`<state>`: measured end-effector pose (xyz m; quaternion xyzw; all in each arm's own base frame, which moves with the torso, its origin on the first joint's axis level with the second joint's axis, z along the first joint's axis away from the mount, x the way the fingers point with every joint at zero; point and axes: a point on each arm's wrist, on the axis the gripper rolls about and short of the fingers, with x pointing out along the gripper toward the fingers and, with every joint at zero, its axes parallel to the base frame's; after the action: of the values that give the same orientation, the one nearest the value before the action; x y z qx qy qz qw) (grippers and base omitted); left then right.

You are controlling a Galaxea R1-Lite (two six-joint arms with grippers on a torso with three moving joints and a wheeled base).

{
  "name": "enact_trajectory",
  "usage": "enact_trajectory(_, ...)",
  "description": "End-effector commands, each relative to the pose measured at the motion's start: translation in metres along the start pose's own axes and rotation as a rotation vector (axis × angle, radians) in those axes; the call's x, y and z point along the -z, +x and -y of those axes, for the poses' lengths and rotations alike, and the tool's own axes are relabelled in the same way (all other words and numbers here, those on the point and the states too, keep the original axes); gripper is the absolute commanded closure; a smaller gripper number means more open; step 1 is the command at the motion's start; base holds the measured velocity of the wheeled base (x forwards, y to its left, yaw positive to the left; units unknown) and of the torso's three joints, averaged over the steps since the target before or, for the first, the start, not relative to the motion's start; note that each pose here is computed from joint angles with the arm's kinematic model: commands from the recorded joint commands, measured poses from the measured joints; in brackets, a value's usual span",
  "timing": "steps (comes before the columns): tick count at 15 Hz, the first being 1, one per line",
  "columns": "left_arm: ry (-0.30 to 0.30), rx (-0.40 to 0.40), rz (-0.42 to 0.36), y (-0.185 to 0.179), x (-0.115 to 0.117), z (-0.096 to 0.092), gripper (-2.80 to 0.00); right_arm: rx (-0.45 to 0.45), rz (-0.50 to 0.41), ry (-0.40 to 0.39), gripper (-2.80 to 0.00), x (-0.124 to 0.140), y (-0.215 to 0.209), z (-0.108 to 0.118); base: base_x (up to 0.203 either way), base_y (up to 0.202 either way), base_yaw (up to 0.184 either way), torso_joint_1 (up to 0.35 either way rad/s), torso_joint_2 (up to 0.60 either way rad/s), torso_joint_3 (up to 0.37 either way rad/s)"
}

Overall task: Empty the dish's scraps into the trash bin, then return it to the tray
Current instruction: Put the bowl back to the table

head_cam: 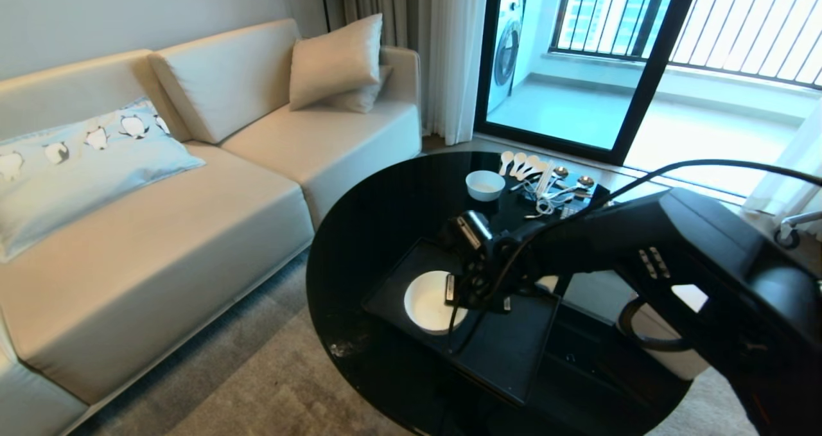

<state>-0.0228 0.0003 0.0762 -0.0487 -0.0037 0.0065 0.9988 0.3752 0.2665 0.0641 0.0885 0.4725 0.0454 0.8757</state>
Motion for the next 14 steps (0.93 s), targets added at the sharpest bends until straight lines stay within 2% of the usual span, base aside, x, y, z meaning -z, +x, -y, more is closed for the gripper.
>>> enact_trajectory(1, -0.001, 0.000, 0.001, 0.000, 0.000, 0.000, 0.00, 0.023, 0.017, 0.043, 0.00, -0.011, 0.021, 0.014, 0.000, 0.000, 0.000, 0.000, 0.00, 0.000)
enact_trajectory(10, -0.001, 0.000, 0.001, 0.000, 0.000, 0.000, 0.00, 0.096, 0.029, 0.119, 0.00, -0.025, 0.047, 0.055, 0.000, 0.000, 0.000, 0.000, 0.00, 0.000)
enact_trajectory(14, -0.001, 0.000, 0.001, 0.000, 0.000, 0.000, 0.00, 0.103, 0.023, 0.123, 0.00, -0.025, 0.048, 0.058, 0.000, 0.000, 0.000, 0.000, 0.00, 0.000)
